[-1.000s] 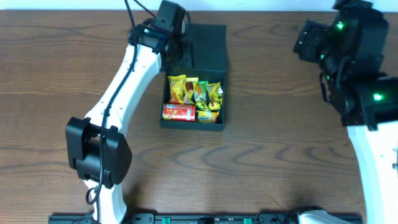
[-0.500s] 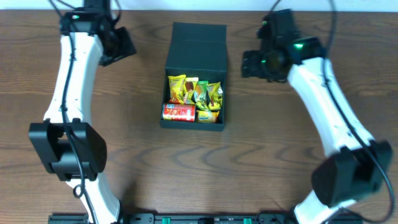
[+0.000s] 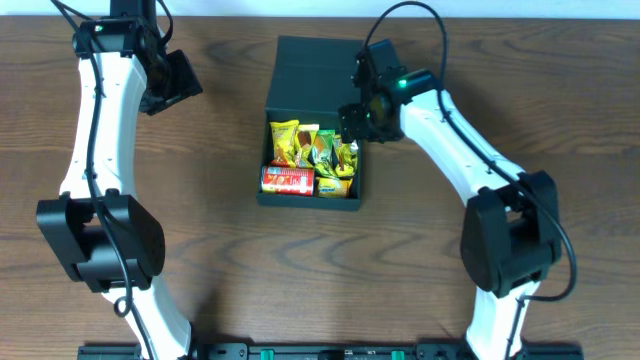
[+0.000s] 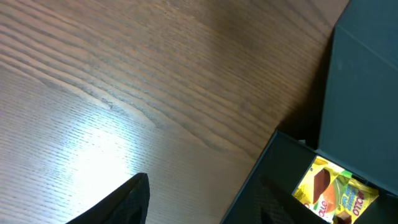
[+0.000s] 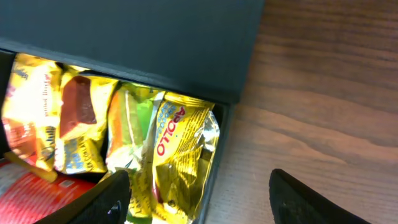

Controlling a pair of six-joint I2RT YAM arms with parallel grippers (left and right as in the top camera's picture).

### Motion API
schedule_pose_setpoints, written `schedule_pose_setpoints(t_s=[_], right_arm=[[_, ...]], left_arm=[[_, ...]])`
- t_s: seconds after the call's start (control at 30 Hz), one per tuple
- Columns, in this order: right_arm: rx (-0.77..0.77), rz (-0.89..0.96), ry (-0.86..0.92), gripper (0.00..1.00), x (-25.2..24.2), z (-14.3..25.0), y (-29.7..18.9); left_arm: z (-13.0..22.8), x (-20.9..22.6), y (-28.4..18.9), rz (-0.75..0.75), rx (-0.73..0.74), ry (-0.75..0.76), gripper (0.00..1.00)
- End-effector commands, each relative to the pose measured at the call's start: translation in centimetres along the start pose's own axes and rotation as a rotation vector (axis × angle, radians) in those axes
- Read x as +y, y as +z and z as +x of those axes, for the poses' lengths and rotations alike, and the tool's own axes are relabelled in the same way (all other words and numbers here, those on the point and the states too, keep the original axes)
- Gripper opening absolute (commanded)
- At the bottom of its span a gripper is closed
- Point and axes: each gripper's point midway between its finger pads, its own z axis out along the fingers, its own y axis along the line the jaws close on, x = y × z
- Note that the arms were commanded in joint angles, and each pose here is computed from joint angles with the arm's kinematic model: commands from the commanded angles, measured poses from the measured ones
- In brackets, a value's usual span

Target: Pack container

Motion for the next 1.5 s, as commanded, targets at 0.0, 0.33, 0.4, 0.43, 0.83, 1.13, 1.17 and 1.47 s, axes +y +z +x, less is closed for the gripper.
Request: schedule_pose_setpoints(t_s=[0.0,0.33,0.4,0.43,0.83,1.13,1.17,1.47], right_arm=[[0.006,0.043,-0.004,0.72,0.0,0.3,1.2],[0.003,0.155,-0.081,0.59,-1.8,0.1,3.4],[-0.01,0.165,-0.123,0.51,-2.0,-0.3,3.4],[-0.013,0.171,-0.135,0.49,-2.1,-0.4,3.4],[-0.035,0.145,-0.271,0.21,-1.4,-1.1,3.4],[-0.034,0.125,-0.345,0.21,-1.0,-1.2,3.5],[-0.033,0.126,-0.366,0.22,-1.0,-1.2,3.5],[-0.026,0.127,-0.424,0.23,-1.1,-1.1,3.5]], left_arm=[[-0.5,0.0,-0.5,-0.002,-0.019,0.023,0.56],[-0.5,-0.1,-0.5,-0.001,-0.02,0.031,0.56],[-0.5,-0.1,-0.5,-0.001,-0.02,0.031,0.56],[-0.5,-0.1,-0.5,-0.001,-0.019,0.031,0.56],[-0.8,-0.2,-0.5,0.004,-0.033,0.032,0.57],[-0.8,-0.2,-0.5,0.004,-0.033,0.032,0.56],[-0.8,-0.2,-0.5,0.004,-0.033,0.032,0.56],[-0.8,-0.2,-0.5,0.004,-0.033,0.032,0.56]])
